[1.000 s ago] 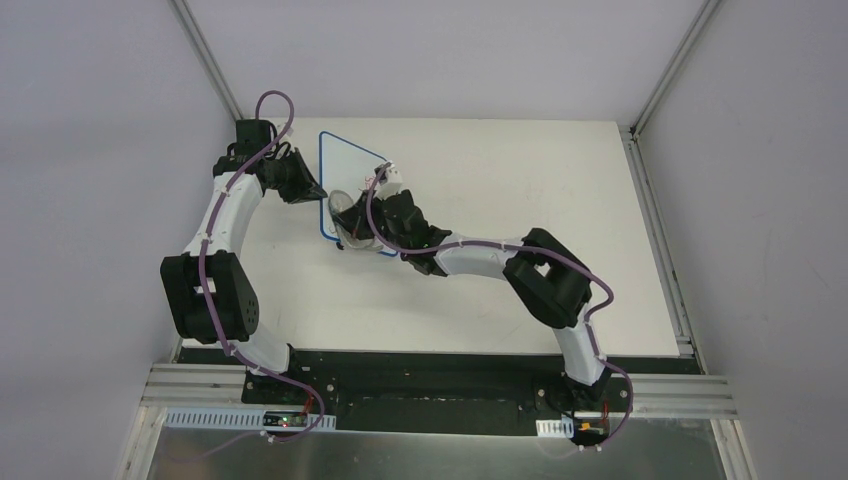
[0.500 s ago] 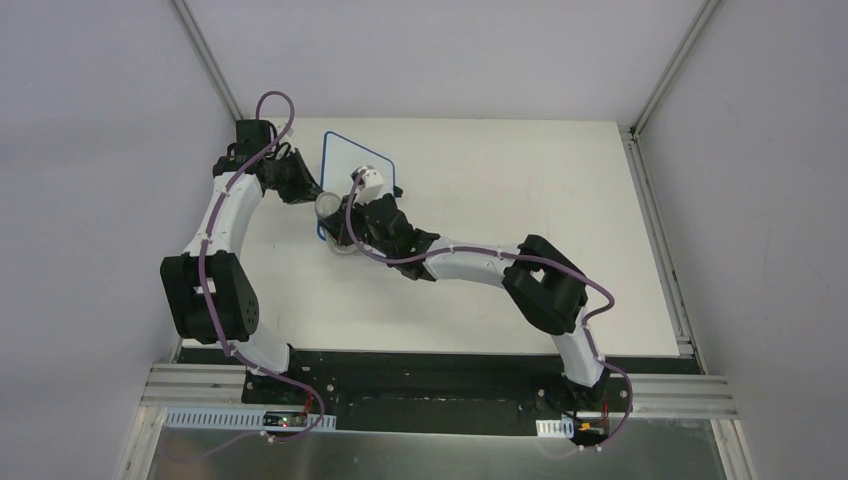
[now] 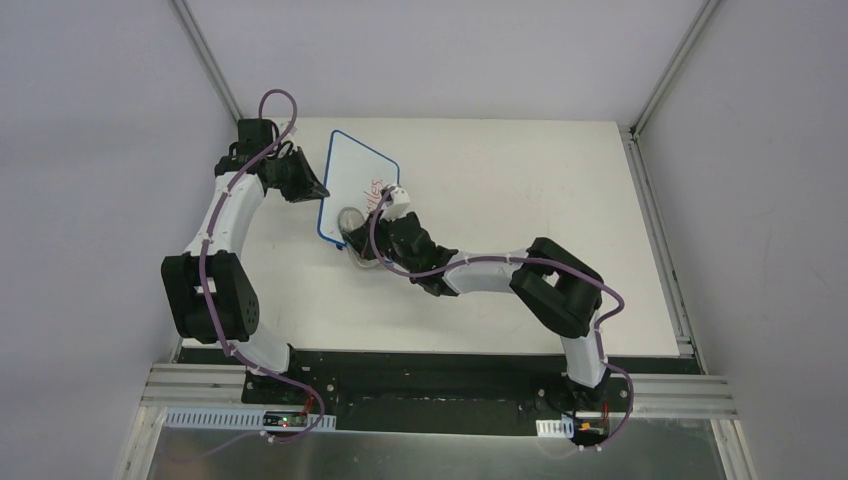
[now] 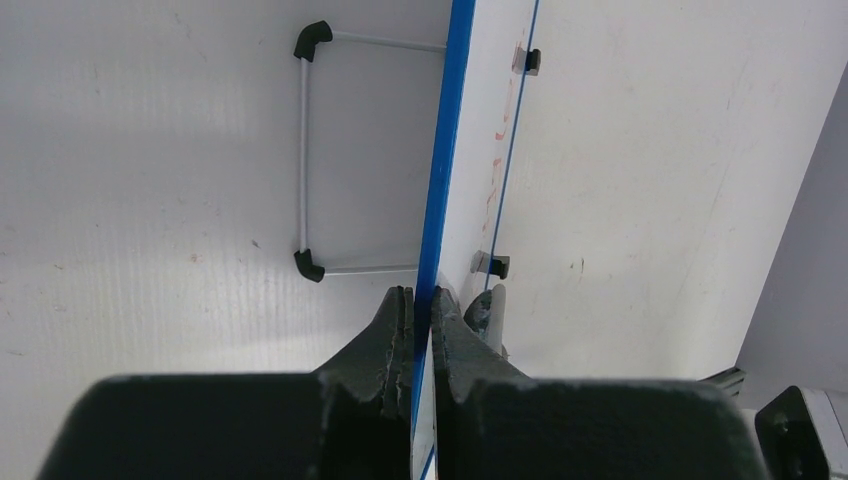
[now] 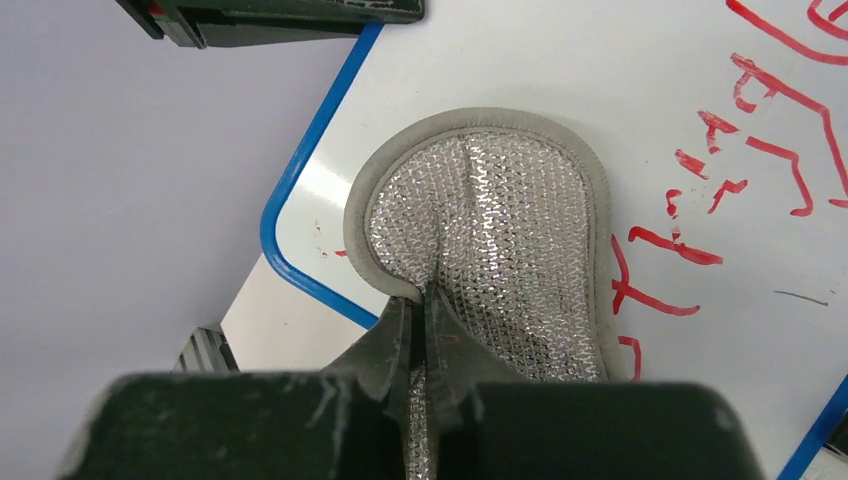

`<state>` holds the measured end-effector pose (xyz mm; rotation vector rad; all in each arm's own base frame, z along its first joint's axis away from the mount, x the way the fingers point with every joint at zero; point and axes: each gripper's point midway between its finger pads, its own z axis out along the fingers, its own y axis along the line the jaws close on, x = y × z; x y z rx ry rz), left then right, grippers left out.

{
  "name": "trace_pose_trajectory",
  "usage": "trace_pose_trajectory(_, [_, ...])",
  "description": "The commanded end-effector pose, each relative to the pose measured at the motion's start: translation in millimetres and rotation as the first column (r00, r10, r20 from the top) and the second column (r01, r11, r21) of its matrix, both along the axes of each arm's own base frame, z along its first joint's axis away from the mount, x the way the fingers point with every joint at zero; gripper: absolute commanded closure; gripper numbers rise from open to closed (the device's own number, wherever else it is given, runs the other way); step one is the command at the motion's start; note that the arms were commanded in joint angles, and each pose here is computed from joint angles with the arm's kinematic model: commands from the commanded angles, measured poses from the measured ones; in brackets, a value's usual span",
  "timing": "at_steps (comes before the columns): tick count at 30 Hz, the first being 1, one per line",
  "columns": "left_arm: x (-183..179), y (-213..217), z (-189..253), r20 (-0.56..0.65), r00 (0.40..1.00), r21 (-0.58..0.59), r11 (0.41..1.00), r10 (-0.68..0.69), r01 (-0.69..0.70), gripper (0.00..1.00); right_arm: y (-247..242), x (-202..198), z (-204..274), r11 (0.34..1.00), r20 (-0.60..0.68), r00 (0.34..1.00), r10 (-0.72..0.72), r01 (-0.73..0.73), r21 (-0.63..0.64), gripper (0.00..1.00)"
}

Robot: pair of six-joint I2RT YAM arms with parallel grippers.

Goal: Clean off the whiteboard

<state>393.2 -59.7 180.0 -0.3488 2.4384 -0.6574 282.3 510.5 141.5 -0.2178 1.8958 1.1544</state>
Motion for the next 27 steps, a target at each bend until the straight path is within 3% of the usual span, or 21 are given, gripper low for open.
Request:
trace_pose_trajectory(1, [-7, -28, -2, -0.028, 0.998, -0.063, 0.997, -0.055, 0.053, 1.0, -10, -19, -55, 0.974, -0.053, 0.997, 0.047, -0.057, -0.217, 1.0])
trace_pose_trajectory(5, [-10, -30, -3, -0.029, 0.998, -0.044, 0.997, -0.062, 0.061, 1.0, 24, -35, -14, 0.97, 0.051, 0.98, 0.195, -0.185, -0.155, 1.0])
trace_pose_trajectory(9, [-11, -29, 0, -0.021, 0.998, -0.026, 0.998, -0.064, 0.063, 1.0, 59, -68, 45, 0.928, 0.182, 0.91, 0.372, -0.37, -0.049, 1.0])
trace_pose_trajectory(13, [-12, -30, 2, -0.013, 0.998, -0.028, 0.998, -0.063, 0.063, 1.0, 68, -60, 63, 0.928, 0.237, 0.901, 0.365, -0.374, -0.007, 1.0])
trace_pose_trajectory(20, [-11, -31, -1, -0.021, 0.998, -0.038, 0.997, -0.066, 0.066, 1.0, 39, -17, 7, 0.96, 0.067, 0.958, 0.28, -0.279, -0.024, 1.0])
trace_pose_trajectory(27, [-11, -33, 2, -0.016, 0.998, -0.051, 0.997, -0.067, 0.066, 1.0, -11, -28, -77, 0.943, -0.034, 0.969, 0.244, -0.246, -0.223, 1.0])
